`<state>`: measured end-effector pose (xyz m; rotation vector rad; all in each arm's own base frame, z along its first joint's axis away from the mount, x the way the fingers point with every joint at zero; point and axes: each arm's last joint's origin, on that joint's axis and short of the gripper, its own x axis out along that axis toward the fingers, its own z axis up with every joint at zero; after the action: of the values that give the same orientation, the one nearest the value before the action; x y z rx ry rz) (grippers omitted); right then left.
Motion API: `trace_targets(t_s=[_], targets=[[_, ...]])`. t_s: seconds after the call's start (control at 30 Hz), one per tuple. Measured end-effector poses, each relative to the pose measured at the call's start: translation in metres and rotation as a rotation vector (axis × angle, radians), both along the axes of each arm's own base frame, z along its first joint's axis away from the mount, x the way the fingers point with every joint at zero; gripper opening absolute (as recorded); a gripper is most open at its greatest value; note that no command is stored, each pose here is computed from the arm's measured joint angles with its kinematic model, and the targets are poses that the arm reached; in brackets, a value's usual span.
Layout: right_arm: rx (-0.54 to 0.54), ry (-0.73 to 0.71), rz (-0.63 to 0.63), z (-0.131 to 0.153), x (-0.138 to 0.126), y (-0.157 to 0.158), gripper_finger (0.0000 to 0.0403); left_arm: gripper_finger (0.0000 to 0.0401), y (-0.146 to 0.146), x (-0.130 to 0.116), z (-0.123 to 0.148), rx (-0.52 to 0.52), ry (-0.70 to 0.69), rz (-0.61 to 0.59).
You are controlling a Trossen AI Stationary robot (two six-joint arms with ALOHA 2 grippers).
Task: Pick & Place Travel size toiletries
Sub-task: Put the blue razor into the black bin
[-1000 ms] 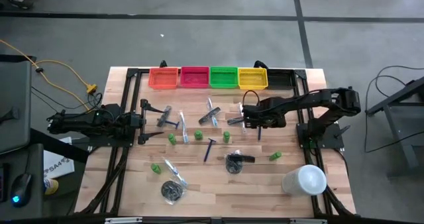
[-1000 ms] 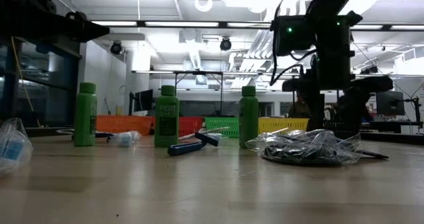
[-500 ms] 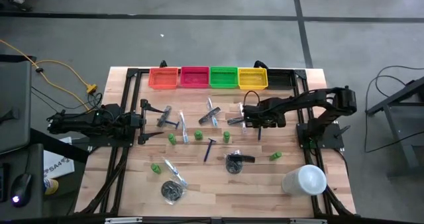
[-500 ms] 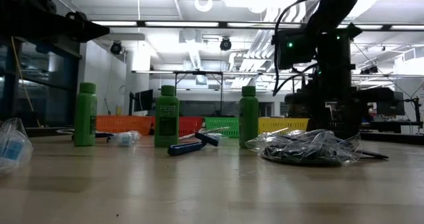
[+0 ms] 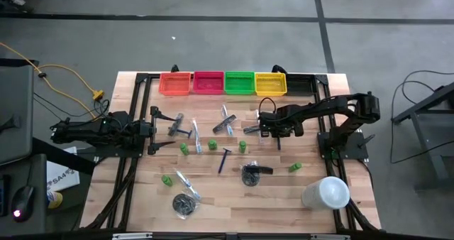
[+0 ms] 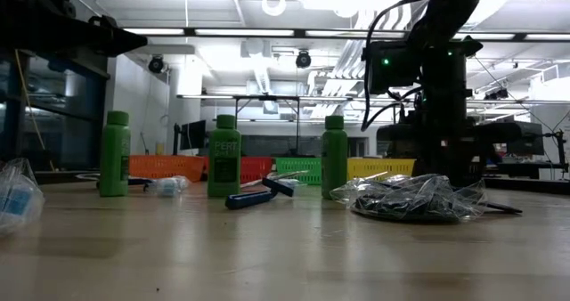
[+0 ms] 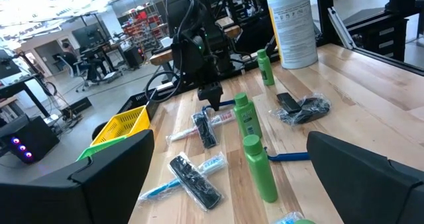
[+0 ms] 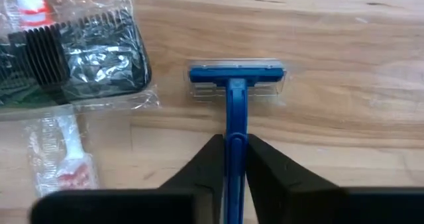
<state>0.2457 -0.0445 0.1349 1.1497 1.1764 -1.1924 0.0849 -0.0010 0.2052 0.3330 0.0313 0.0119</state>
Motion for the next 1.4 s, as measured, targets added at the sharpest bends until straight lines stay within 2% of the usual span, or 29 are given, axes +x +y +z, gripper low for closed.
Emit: trace_targets(t_s=[0.07,0.2,0.4,0.6,0.77,0.97,1.07,1.23,1.4], targets=[[0.006,-0.002,0.002,0.0,0.0,0.0,0.0028,0.0397,0.0,0.0,0.0,0.0,0.0,0.0],[0.041,-0.014,0.007,0.008,-0.006,-0.002,0.0028,0.0397,0.0,0.0,0.0,0.0,0.001,0.0],[0.037,-0.115,-0.057,0.046,-0.026,-0.011,0.0036,0.0397,0.0,0.0,0.0,0.0,0.0,0.0],[-0.098,-0.281,-0.131,0.087,-0.056,-0.03,0.0029,0.0397,0.0,0.0,0.0,0.0,0.0,0.0],[-0.219,-0.31,0.0,0.112,-0.072,-0.049,0.0032,0.0397,0.0,0.0,0.0,0.0,0.0,0.0],[-0.429,-0.157,0.123,0.133,-0.082,-0.085,0.0032,0.0397,0.0,0.0,0.0,0.0,0.0,0.0],[-0.482,-0.033,0.23,0.135,-0.085,-0.105,0.0033,0.0397,0.0,0.0,0.0,0.0,0.0,0.0],[-0.487,0.179,0.439,0.127,-0.082,-0.135,0.0034,0.0397,0.0,0.0,0.0,0.0,0.0,0.0],[-0.464,0.326,0.568,0.116,-0.075,-0.156,0.0035,0.0397,0.0,0.0,0.0,0.0,0.0,0.0]])
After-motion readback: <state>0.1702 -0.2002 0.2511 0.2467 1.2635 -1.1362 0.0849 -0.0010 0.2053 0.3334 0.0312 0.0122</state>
